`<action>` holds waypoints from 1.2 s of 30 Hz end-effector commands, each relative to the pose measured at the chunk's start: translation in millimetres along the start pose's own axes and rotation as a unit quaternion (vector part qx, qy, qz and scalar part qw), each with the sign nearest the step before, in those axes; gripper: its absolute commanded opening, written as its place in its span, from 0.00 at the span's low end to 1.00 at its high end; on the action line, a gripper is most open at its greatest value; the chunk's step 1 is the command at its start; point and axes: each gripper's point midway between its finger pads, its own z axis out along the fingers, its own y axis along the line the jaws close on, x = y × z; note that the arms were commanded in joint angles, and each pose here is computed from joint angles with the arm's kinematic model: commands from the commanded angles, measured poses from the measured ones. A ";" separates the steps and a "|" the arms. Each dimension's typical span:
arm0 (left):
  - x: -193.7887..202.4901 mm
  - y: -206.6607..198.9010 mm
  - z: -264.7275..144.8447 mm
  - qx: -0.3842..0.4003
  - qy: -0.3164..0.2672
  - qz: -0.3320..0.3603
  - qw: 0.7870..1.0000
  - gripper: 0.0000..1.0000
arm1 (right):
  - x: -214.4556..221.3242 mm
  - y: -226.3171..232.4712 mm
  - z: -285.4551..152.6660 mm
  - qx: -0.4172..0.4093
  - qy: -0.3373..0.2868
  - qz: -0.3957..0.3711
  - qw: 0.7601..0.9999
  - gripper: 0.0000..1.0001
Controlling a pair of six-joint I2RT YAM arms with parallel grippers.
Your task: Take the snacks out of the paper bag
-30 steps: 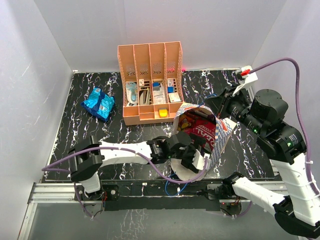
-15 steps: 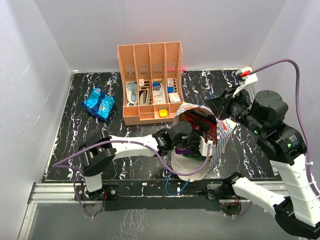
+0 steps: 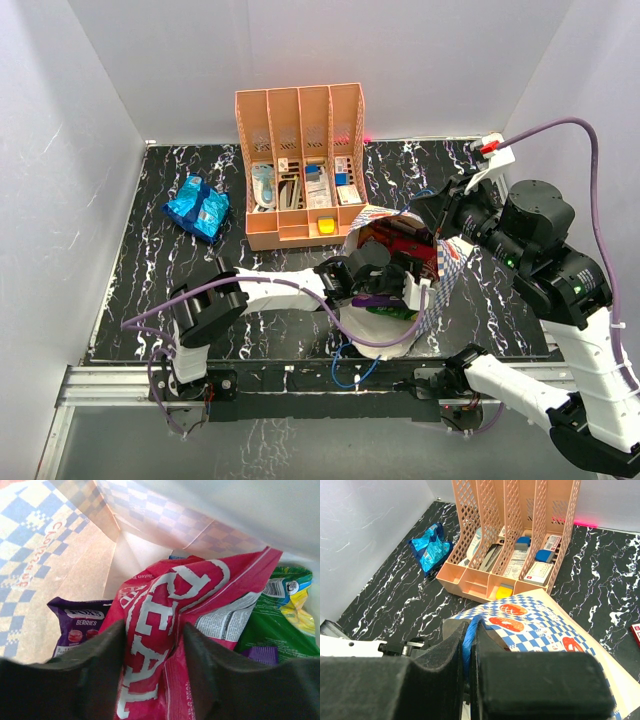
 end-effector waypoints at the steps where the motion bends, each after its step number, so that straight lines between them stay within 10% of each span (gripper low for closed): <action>1: -12.7 18.2 -3.4 -0.017 -0.008 -0.005 1.000 0.28 | -28.2 8.4 -7.9 -0.015 -0.056 0.001 0.998 0.08; 6: -12.5 22.1 -14.1 -0.033 -0.001 -0.022 0.999 0.00 | -28.6 5.3 -9.6 -0.006 -0.061 0.007 0.998 0.08; 36: -147.4 76.5 -217.7 -0.078 -0.062 -0.310 0.946 0.00 | -39.7 -13.2 -28.6 0.051 -0.109 0.057 0.991 0.08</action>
